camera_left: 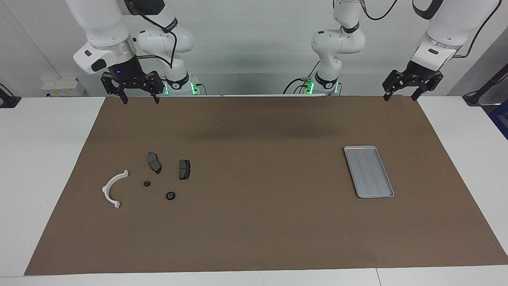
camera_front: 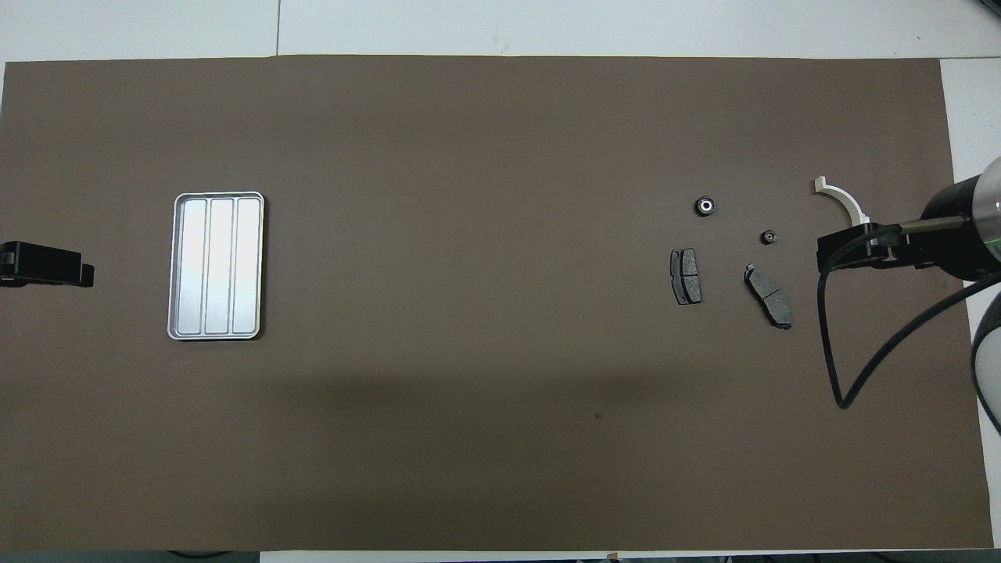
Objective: Place bearing gear from tray to pile
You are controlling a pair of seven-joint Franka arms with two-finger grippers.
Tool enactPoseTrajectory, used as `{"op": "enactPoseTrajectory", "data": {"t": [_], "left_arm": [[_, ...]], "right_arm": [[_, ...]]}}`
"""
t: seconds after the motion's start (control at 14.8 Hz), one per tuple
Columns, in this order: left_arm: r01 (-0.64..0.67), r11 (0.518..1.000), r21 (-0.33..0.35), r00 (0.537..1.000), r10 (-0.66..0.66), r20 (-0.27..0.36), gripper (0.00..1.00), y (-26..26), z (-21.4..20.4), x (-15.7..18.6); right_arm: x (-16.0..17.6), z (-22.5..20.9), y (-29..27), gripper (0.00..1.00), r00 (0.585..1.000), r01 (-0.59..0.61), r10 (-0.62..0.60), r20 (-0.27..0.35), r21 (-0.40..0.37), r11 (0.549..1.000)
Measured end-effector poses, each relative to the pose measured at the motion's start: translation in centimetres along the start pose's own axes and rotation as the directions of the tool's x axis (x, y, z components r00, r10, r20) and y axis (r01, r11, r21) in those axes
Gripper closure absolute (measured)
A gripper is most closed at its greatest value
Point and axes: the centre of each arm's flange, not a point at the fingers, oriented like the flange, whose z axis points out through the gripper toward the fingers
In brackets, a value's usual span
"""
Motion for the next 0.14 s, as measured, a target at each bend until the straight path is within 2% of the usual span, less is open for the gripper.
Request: {"op": "enactPoseTrajectory", "data": {"t": [0.14], "left_arm": [[0.000,1.000,0.000,1.000,0.000,0.000,0.00,0.00,0.00,0.00]], "right_arm": [[-0.08,-0.14,0.00,0.00,1.000,0.000,0.000,-0.003,0.000,1.000]]}}
